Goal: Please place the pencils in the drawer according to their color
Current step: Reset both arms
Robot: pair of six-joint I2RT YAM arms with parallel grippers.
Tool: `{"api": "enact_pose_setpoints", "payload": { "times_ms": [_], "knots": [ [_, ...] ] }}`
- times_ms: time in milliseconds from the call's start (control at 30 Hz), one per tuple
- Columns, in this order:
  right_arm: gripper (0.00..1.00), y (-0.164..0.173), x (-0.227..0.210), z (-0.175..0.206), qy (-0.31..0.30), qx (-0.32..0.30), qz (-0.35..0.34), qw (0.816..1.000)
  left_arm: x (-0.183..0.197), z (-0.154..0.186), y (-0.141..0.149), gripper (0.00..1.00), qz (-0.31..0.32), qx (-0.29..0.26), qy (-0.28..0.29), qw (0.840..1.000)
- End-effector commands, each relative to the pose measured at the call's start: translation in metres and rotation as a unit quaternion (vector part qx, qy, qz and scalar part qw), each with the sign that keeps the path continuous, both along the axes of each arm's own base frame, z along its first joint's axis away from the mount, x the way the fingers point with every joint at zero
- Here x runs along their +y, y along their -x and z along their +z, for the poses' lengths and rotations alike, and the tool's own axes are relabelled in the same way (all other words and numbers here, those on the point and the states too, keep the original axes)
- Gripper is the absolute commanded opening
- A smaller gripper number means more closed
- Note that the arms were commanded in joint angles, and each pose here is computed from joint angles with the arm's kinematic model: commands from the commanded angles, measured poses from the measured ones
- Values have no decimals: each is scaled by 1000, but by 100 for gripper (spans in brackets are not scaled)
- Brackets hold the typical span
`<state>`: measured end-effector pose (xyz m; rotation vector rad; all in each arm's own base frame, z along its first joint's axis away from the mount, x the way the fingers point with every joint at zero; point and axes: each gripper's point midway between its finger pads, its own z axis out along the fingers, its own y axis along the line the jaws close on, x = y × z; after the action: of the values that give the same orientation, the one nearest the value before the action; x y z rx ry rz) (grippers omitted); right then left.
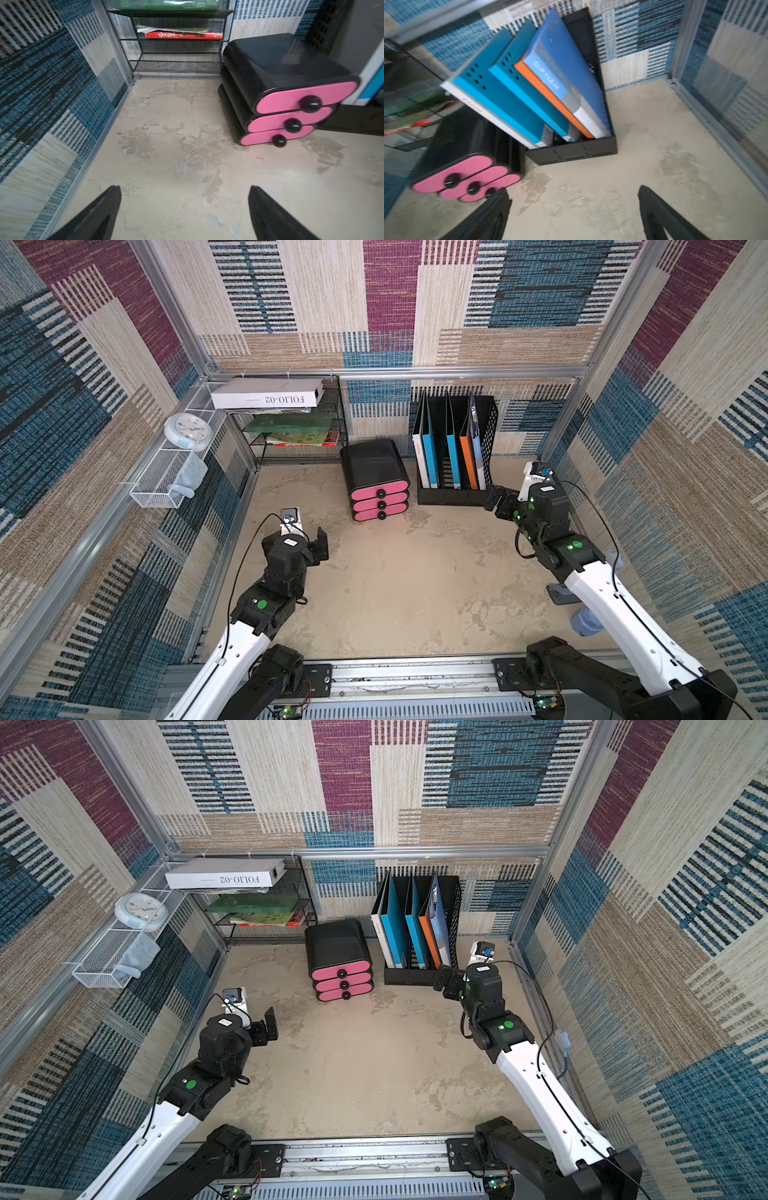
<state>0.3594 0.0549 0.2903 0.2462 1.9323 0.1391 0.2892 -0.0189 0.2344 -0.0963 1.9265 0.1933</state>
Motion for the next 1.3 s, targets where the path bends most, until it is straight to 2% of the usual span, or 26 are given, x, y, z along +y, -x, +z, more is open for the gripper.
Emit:
{"api": "enact_pose_setpoints", "payload": {
  "times_ms": [0,133,300,467,600,767,833,900,933,1000,1100,1167,1267],
  "knots": [
    [100,-11,-29,-6,66,-2,-34,997,10,5,-14,99,17,-59,-42,997],
    [100,-22,-55,-40,85,5,-70,994,18,-30,-23,99,20,-43,-42,998],
    [100,-28,-91,-107,110,18,-130,985,36,-72,-37,99,31,-27,-1,999],
    [100,-28,-104,-143,128,-17,-148,981,49,-99,-57,99,36,-12,15,999],
    [100,-29,-97,-157,147,-31,-114,982,57,-110,-77,99,42,-14,24,999],
    [100,-29,-82,-156,156,-91,-68,981,48,-134,-97,99,3,0,38,999],
    [100,-32,-84,-160,148,-79,-63,984,45,-140,-99,99,-8,-6,36,999],
    [99,-33,-84,-162,142,-76,-57,985,44,-145,-108,99,-8,38,38,999],
    [100,-33,-84,-163,138,-75,-52,986,42,-147,-113,99,-15,40,34,999],
    [100,-28,-82,-167,128,-79,-32,988,42,-147,-112,99,-17,42,39,998],
    [99,-16,-85,-158,124,-135,-41,982,42,-146,-112,99,-17,40,39,998],
    [100,-21,-83,-167,125,-94,-29,987,42,-147,-112,99,-17,42,39,998],
    [100,-16,-84,-160,123,-119,-36,985,42,-145,-111,99,-18,38,38,998]
  ]
}}
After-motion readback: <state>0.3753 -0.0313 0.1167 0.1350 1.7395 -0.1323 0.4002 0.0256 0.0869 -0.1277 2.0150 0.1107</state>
